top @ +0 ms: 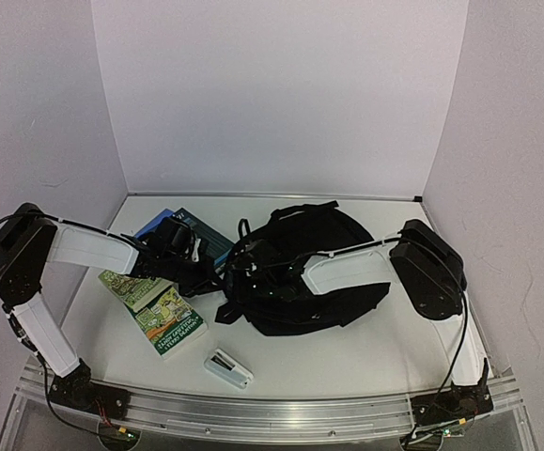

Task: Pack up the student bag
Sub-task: Unzip the student bag at the center of the board.

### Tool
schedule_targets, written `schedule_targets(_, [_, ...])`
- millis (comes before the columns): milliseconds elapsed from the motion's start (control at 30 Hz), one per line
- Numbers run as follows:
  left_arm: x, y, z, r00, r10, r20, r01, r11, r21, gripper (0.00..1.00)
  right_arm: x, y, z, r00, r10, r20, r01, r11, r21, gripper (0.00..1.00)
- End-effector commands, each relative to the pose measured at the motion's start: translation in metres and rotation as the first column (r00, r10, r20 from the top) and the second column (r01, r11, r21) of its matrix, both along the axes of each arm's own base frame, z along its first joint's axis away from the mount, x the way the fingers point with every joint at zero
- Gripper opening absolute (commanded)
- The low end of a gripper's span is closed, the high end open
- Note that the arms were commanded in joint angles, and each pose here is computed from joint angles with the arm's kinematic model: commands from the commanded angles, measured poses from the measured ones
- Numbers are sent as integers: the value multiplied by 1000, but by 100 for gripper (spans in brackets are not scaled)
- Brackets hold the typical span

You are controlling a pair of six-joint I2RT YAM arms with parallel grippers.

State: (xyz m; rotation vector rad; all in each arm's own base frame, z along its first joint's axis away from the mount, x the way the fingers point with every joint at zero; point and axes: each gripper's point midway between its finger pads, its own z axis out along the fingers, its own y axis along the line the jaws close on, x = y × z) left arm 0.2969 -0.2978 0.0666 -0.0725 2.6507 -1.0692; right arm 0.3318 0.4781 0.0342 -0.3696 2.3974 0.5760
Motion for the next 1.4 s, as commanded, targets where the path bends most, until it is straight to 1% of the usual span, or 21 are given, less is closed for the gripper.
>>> schedule_targets(0, [-1, 2, -5, 1000, 7, -12, -7, 1000, 5, 0, 14, -13, -1, 995, -87, 51, 88, 995, -35, 4])
schedule_targets(33, [-1, 2, -5, 1000, 10, -12, -10, 1000, 7, 0, 16, -14, 10, 993, -96, 67, 98, 995, -22, 0])
schedule_targets(133, [0, 5, -6, 1000, 21, -14, -21, 1000, 9, 0, 19, -23, 51, 984, -127, 125, 126, 992, 20, 0])
schedule_targets(200, [1, 8, -7, 999, 30, -19, -29, 999, 14, 0, 22, -37, 91, 967, -171, 189, 164, 985, 50, 0])
schedule_targets(300, [2, 12, -6, 999, 34, -20, -34, 999, 24, 0, 24, -68, 125, 938, -230, 261, 225, 973, 50, 0])
schedule_targets(367, [2, 15, -5, 999, 36, -18, -35, 999, 30, 0, 25, -86, 139, 929, -256, 269, 250, 967, 58, 0])
schedule_targets(400, [3, 16, -4, 999, 36, -16, -36, 999, 34, 0, 31, -105, 146, 923, -285, 259, 277, 959, 66, 0])
schedule_targets(567, [6, 21, 0, 1000, 26, 5, -26, 998, 65, 0, 49, -176, 134, 900, -376, 222, 379, 925, 30, 0])
schedule_targets(700, [7, 29, 1, 999, 33, 11, -34, 994, 102, 0, 63, -236, 118, 864, -465, 192, 474, 881, 1, 0])
schedule_targets(833, [9, 39, 6, 998, 52, 27, -55, 991, 121, 0, 72, -275, 111, 837, -514, 187, 528, 849, -26, 0])
schedule_targets(933, [10, 47, 10, 998, 60, 37, -64, 989, 136, 0, 80, -298, 112, 818, -546, 178, 558, 829, -20, 0])
schedule_targets(1067, [12, 56, 19, 996, 69, 60, -78, 985, 157, 0, 84, -320, 128, 791, -579, 200, 590, 807, 4, 0])
schedule_targets(1167, [13, 61, 19, 995, 79, 64, -88, 982, 164, 0, 85, -339, 122, 777, -604, 174, 613, 790, 5, 0])
schedule_targets(1233, [13, 55, 19, 996, 60, 60, -68, 988, 141, 0, 84, -336, 110, 800, -585, 136, 590, 807, 2, 0])
schedule_targets(1367, [16, 34, 15, 999, 1, 41, -3, 998, 59, 0, 78, -307, 82, 876, -482, 32, 481, 876, 44, 0])
